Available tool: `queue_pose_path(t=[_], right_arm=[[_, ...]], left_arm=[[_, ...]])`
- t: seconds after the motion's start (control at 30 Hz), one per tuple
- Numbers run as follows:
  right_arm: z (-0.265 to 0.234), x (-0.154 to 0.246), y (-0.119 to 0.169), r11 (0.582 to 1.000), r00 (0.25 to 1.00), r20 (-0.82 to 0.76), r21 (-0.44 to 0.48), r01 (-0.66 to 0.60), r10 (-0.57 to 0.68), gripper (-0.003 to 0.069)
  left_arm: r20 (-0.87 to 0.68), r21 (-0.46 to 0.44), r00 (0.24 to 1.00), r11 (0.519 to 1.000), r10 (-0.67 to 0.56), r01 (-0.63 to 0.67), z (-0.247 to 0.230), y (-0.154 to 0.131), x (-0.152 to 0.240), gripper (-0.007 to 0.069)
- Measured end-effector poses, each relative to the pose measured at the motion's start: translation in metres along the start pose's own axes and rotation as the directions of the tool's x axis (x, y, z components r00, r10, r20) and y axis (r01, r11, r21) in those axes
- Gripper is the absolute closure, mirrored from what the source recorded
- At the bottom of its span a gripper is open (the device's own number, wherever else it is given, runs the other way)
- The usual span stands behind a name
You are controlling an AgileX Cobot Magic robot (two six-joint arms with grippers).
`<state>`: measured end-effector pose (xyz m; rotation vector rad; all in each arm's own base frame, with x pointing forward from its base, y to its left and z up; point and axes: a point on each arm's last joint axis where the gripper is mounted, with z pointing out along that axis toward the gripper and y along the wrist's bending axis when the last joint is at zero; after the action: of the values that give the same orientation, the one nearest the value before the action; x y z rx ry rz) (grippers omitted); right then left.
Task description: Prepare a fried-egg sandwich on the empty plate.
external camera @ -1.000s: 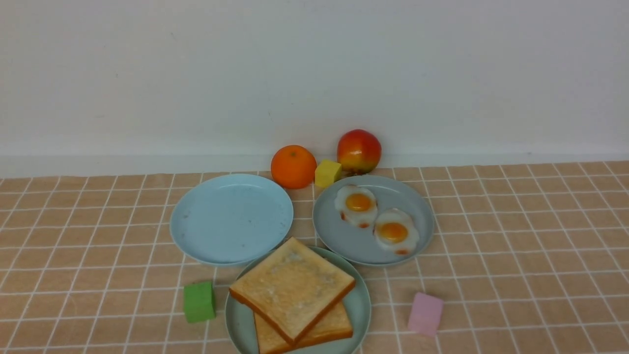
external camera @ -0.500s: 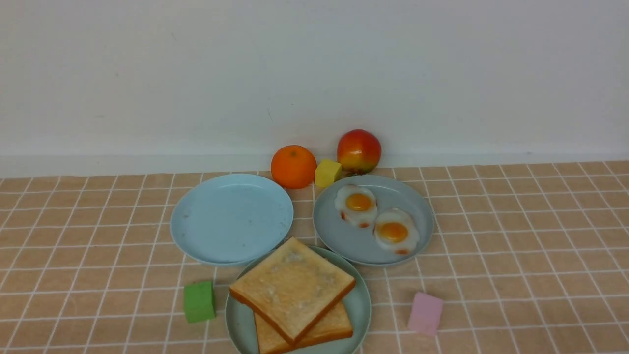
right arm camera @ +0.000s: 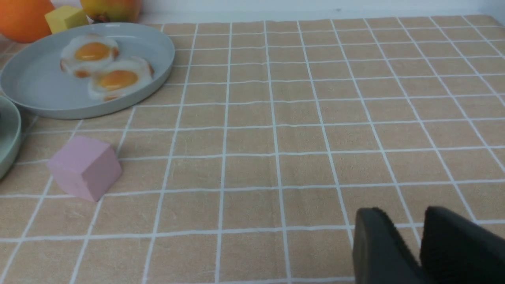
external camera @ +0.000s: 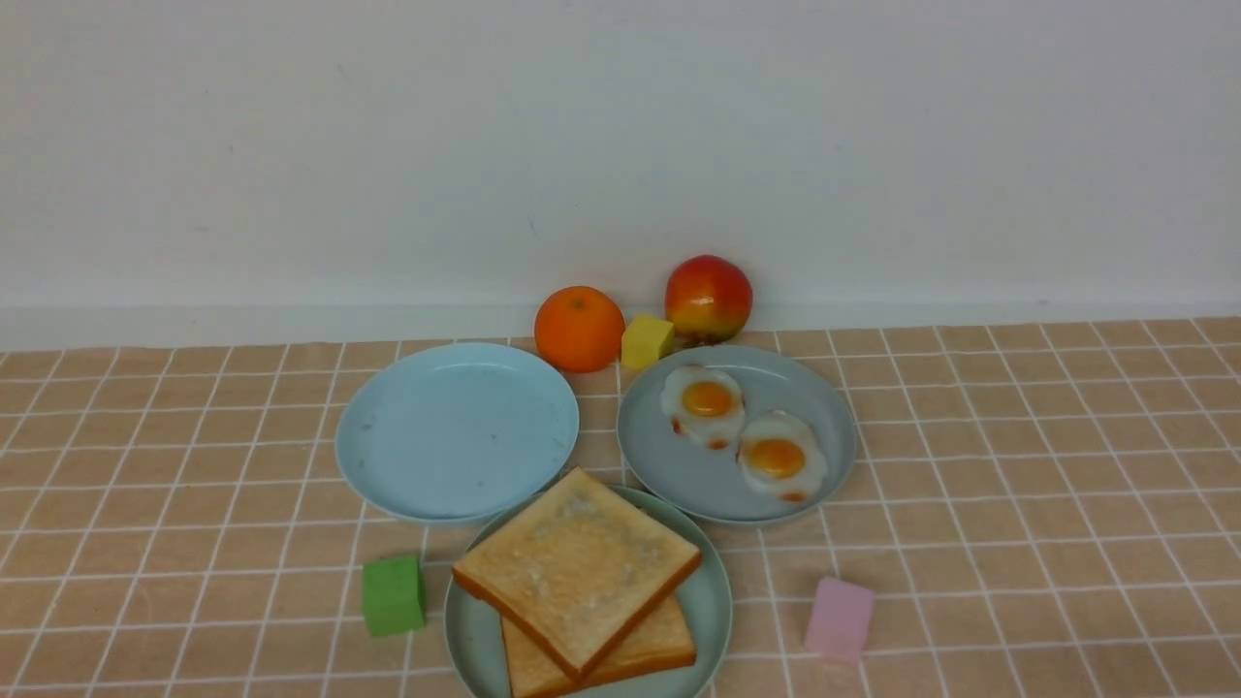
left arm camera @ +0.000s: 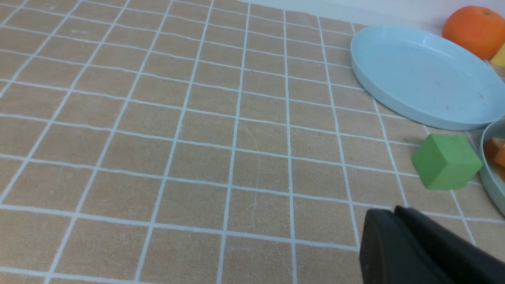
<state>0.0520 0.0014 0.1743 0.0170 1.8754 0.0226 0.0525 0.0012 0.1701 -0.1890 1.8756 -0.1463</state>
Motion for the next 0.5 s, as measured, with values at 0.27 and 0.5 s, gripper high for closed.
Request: queue_pose_path(t=[0.27, 0.5], right_arm=[[0.0, -0.0001, 0.0, 1.0, 1.0, 0.001, 0.0, 0.0, 0.0, 0.0447], [0.0, -0.0001, 0.0, 1.0, 1.0, 0.001, 0.0, 0.0, 0.0, 0.0445]], left_arm=[[-0.001, 0.0, 1.0, 1.0, 0.0, 0.0, 0.0, 0.0, 0.0001, 0.0589], [-0.001, 0.0, 1.0, 1.0, 0.0, 0.0, 0.0, 0.0, 0.0001, 0.0589]])
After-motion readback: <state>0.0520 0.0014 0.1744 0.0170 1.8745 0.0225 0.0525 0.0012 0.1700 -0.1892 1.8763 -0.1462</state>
